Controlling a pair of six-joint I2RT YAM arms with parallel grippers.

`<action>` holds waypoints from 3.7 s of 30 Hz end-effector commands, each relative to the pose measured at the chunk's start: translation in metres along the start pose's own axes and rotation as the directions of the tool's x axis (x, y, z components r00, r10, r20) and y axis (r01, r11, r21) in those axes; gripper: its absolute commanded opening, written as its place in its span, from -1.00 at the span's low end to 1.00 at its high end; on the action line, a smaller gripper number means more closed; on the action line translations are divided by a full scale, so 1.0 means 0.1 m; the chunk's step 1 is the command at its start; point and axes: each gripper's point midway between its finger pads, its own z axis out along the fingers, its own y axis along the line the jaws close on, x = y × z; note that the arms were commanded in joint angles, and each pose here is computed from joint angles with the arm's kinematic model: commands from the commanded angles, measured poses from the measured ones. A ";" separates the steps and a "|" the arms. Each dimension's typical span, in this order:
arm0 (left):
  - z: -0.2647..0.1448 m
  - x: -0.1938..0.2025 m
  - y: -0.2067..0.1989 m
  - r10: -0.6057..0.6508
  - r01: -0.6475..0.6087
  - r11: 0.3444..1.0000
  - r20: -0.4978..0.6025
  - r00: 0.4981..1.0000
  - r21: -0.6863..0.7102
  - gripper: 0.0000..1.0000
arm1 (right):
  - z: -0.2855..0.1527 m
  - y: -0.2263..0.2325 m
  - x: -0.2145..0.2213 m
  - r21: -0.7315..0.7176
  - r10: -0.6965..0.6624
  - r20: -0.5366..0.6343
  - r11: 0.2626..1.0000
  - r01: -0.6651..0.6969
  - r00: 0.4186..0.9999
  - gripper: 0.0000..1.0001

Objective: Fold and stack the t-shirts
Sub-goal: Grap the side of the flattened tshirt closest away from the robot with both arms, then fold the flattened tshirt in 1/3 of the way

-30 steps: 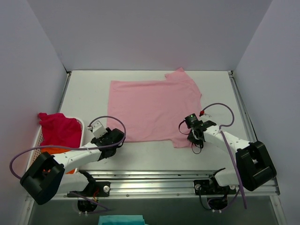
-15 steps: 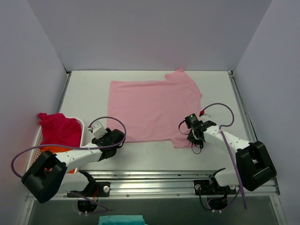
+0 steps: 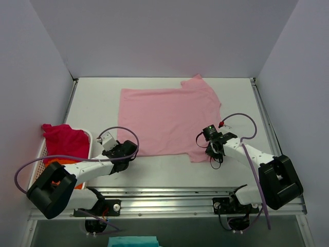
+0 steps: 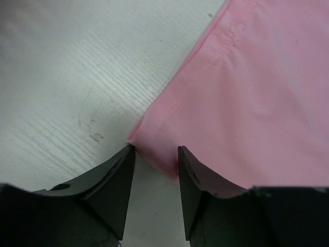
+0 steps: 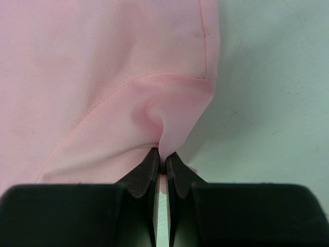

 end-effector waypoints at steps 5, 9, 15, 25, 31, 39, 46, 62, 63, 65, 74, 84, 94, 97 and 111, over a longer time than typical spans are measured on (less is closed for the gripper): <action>0.01 -0.03 -0.08 -0.009 0.009 1.000 -0.005 1.000 -0.008 -0.20 | -0.02 -0.09 -0.02 0.024 0.005 0.014 1.000 -0.005 1.000 -1.00; 0.01 -0.04 -0.09 -0.013 0.013 1.000 -0.002 1.000 -0.003 -0.63 | -0.04 -0.09 -0.02 0.019 0.009 0.020 1.000 -0.010 1.000 -1.00; -0.05 -0.04 -0.15 -0.003 0.004 1.000 -0.026 1.000 0.030 -0.95 | -0.09 -0.12 -0.03 0.010 0.026 0.034 1.000 -0.027 0.999 -1.00; -0.39 -0.29 -0.22 -0.007 0.014 0.991 -0.048 0.999 0.135 -0.95 | -0.33 -0.15 -0.10 -0.054 0.066 0.080 0.997 -0.062 0.995 -1.00; -0.52 -0.46 -0.25 -0.011 0.016 0.985 -0.027 1.000 0.171 -0.95 | -0.51 -0.11 -0.20 -0.115 0.096 0.113 0.990 -0.083 0.989 -1.00; -0.60 -0.71 -0.46 -0.037 0.037 0.977 -0.005 0.999 0.212 -0.95 | -0.67 0.02 -0.43 -0.163 0.131 0.169 0.981 -0.103 0.977 -1.00; -0.49 -0.95 -0.60 -0.083 0.086 0.970 -0.020 0.996 0.228 -0.95 | -0.73 0.34 -0.76 -0.219 0.174 0.221 0.968 -0.125 0.960 -1.00; 0.72 -1.53 -1.09 -0.102 0.124 0.976 -0.129 0.986 0.178 -0.95 | 0.13 1.15 -1.88 -0.079 0.186 0.182 0.981 -0.174 0.965 -1.00; 0.81 -1.53 -1.10 -0.105 0.130 0.976 -0.146 0.984 0.176 -0.95 | 0.20 1.19 -1.91 -0.069 0.185 0.181 0.982 -0.176 0.966 -1.00; 1.02 -1.45 -1.18 -0.105 0.146 0.970 -0.203 0.973 0.196 -0.83 | 0.39 1.28 -2.00 -0.048 0.186 0.173 0.983 -0.180 0.967 -1.00; 1.37 -1.64 -1.34 -0.097 0.156 0.966 -0.267 0.959 0.208 0.94 | 0.49 1.43 -2.53 0.038 0.156 0.249 0.985 -0.170 0.956 1.00; 0.72 -2.18 -1.16 -0.153 0.175 0.943 -0.096 0.983 0.282 0.94 | -0.31 1.35 -2.52 -0.119 0.249 0.356 0.968 -0.221 0.901 1.00; 0.61 -1.99 -1.03 -0.143 0.165 0.933 -0.092 0.985 0.319 0.91 | 0.25 1.52 -1.54 -0.129 0.178 0.245 0.980 -0.150 0.953 0.76; 0.68 -1.95 -1.04 -0.134 0.160 0.936 -0.101 0.986 0.314 0.89 | 0.44 1.56 -1.45 -0.113 0.163 0.222 0.984 -0.140 0.961 0.71; 0.79 -1.88 -1.05 -0.116 0.143 0.939 -0.102 0.988 0.312 0.84 | 0.84 1.63 -1.65 -0.096 0.161 0.196 0.985 -0.144 0.967 0.51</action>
